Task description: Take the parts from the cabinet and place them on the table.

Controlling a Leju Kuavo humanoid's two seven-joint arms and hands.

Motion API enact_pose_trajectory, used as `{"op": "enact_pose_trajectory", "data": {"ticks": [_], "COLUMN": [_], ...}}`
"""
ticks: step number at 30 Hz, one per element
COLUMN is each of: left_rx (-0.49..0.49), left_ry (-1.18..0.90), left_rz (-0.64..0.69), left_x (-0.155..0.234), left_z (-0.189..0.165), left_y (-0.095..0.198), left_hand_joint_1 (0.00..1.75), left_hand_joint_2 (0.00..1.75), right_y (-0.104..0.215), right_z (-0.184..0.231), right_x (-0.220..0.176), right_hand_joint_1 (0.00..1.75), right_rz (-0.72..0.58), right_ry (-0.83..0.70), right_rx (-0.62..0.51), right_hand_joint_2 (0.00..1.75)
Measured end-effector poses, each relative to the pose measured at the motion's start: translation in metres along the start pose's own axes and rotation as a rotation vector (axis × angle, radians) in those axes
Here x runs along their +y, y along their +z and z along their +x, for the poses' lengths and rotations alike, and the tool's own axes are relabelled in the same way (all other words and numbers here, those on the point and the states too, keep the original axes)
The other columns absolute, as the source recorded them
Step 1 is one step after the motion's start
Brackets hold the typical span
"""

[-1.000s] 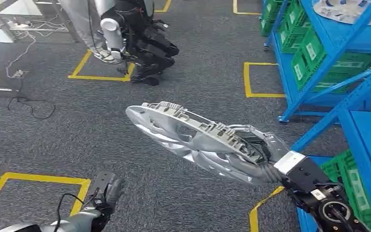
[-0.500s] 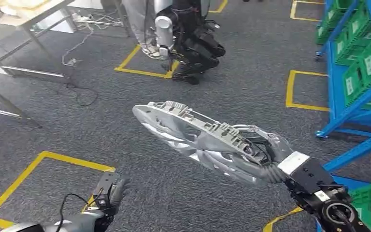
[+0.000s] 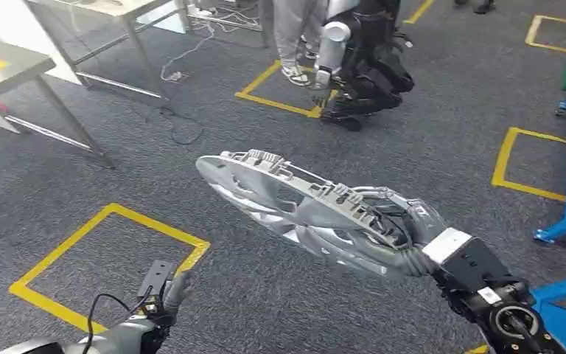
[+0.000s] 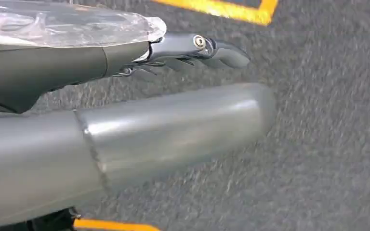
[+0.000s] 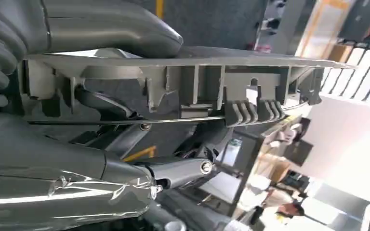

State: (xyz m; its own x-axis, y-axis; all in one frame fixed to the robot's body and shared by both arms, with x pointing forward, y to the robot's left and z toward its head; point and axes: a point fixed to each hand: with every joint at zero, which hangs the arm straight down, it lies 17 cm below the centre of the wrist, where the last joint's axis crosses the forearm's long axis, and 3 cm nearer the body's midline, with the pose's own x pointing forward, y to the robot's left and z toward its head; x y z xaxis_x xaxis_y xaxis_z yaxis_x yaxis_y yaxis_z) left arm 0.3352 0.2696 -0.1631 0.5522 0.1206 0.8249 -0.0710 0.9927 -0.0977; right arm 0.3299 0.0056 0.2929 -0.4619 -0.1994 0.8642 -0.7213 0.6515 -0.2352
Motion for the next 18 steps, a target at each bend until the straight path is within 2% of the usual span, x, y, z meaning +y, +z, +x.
{"op": "enact_pose_trajectory", "data": {"ticks": [18], "left_rx": [-0.002], "left_ry": [0.002], "left_rz": [-0.002], "left_x": [-0.0017], "left_z": [0.0017], "left_y": [-0.0009], "left_hand_joint_1": [0.00], "left_hand_joint_2": [0.00], "right_y": [0.0014], "right_z": [0.0000], "right_x": [-0.0032], "right_hand_joint_1": [1.75], "right_rz": [-0.006], "right_ry": [0.006], "right_rx": [0.002], "right_hand_joint_2": [1.75]}}
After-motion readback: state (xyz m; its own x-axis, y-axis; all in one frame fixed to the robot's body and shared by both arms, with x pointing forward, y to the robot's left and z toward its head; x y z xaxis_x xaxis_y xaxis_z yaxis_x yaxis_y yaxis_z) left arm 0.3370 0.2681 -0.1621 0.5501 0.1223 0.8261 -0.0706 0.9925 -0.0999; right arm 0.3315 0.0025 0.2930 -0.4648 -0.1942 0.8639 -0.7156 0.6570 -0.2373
